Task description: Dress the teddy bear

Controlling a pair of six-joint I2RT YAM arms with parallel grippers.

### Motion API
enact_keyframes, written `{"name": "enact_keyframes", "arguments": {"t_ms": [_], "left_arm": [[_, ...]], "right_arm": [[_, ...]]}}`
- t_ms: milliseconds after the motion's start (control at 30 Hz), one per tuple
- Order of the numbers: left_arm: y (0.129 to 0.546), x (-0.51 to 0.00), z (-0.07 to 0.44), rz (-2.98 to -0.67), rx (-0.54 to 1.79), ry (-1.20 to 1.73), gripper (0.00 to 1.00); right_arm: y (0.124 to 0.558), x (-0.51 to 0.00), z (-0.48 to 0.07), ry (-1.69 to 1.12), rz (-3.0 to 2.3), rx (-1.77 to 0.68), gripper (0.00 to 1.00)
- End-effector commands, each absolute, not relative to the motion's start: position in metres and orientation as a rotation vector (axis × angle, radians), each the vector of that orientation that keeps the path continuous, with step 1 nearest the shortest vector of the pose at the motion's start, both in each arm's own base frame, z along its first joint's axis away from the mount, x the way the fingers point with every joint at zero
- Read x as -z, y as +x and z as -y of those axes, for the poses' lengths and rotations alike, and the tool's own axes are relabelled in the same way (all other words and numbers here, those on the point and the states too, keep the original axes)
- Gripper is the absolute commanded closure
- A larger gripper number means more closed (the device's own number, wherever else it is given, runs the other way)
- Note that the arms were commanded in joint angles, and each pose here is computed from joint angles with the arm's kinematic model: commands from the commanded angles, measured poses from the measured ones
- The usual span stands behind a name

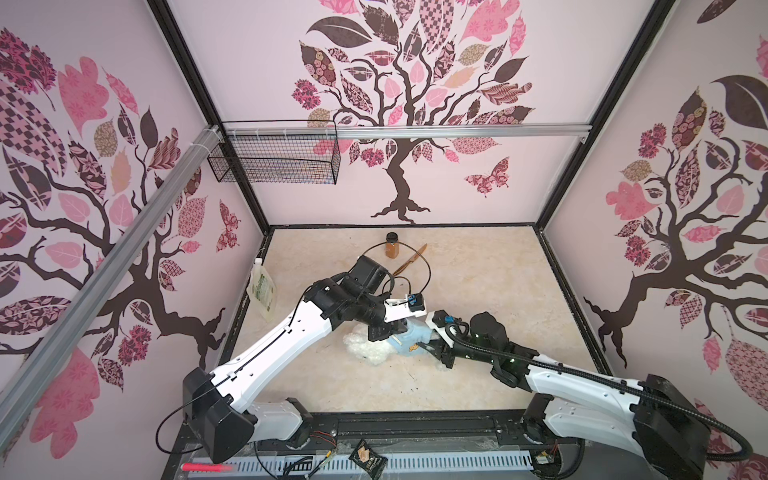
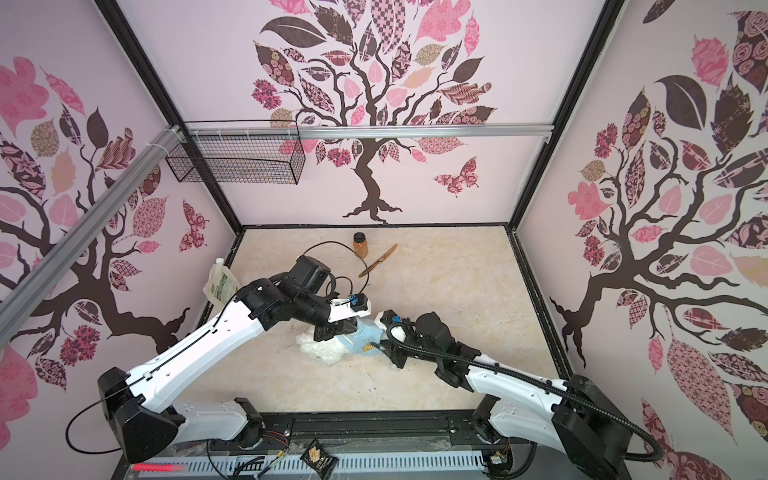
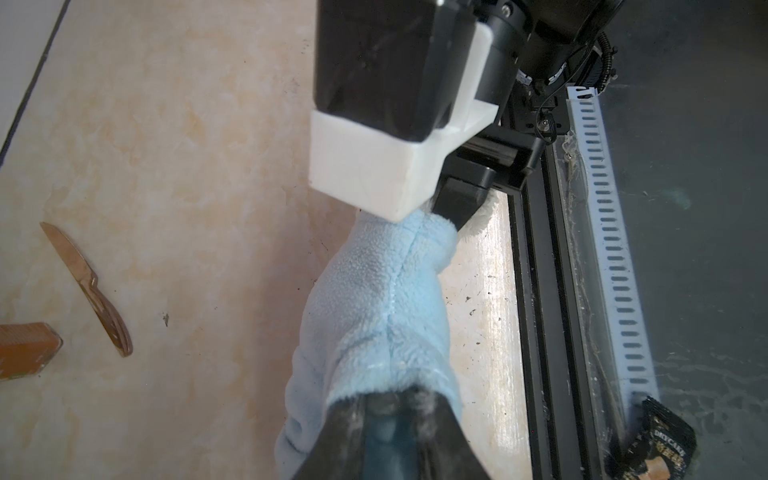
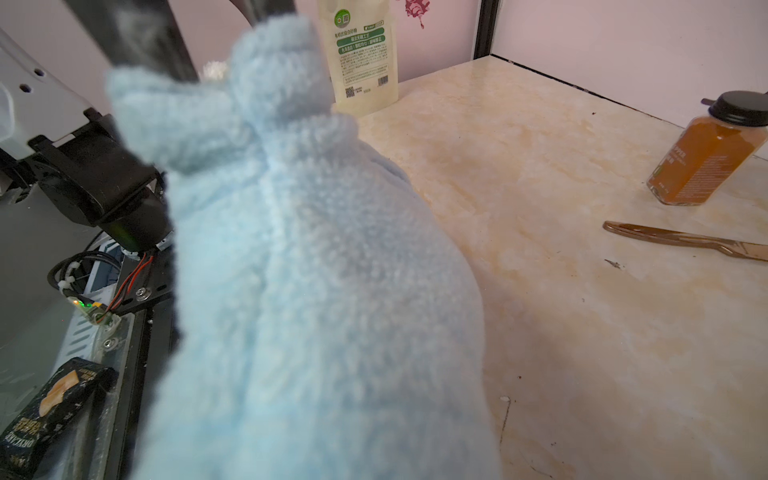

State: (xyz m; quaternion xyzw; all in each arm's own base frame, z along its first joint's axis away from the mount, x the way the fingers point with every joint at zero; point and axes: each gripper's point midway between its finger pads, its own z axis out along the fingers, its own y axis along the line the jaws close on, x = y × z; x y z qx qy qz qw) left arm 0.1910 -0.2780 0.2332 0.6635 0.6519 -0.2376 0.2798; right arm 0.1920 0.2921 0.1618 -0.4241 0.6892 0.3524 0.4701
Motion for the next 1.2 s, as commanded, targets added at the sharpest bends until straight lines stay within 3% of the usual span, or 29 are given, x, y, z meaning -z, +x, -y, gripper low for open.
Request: {"name": "enact_keyframes", "arguments": {"t_ms": [0, 467, 667, 733, 900, 1167], "left_arm": [[0.189, -0.230, 0.286, -1.731, 0.698, 1.773, 0.70], [0.181, -0.185, 0.287, -1.866, 0.697, 1.881, 0.53], [0.166, -0.168, 0.291, -1.933, 0.794, 1.916, 0.53], [0.162, -0.163, 0.291, -1.948, 0.818, 1.924, 0.56], [0.160, -0.173, 0.298, -1.911, 0.877, 1.893, 0.77], [0.179, -0.253, 0.300, -1.686, 1.062, 1.546, 1.00]], "right_arm": [[0.189, -0.195, -0.298, -1.014, -1.566, -0.920, 0.76], [0.186, -0.258, -0.308, -0.951, -1.387, -1.037, 0.76], [0.195, -0.283, -0.310, -0.874, -1.335, -1.045, 0.77], [0.198, -0.291, -0.308, -0.838, -1.319, -1.051, 0.77], [0.209, -0.294, -0.303, -0.723, -1.349, -1.069, 0.78], [0.229, -0.240, -0.270, -0.570, -1.541, -1.035, 0.80]]}}
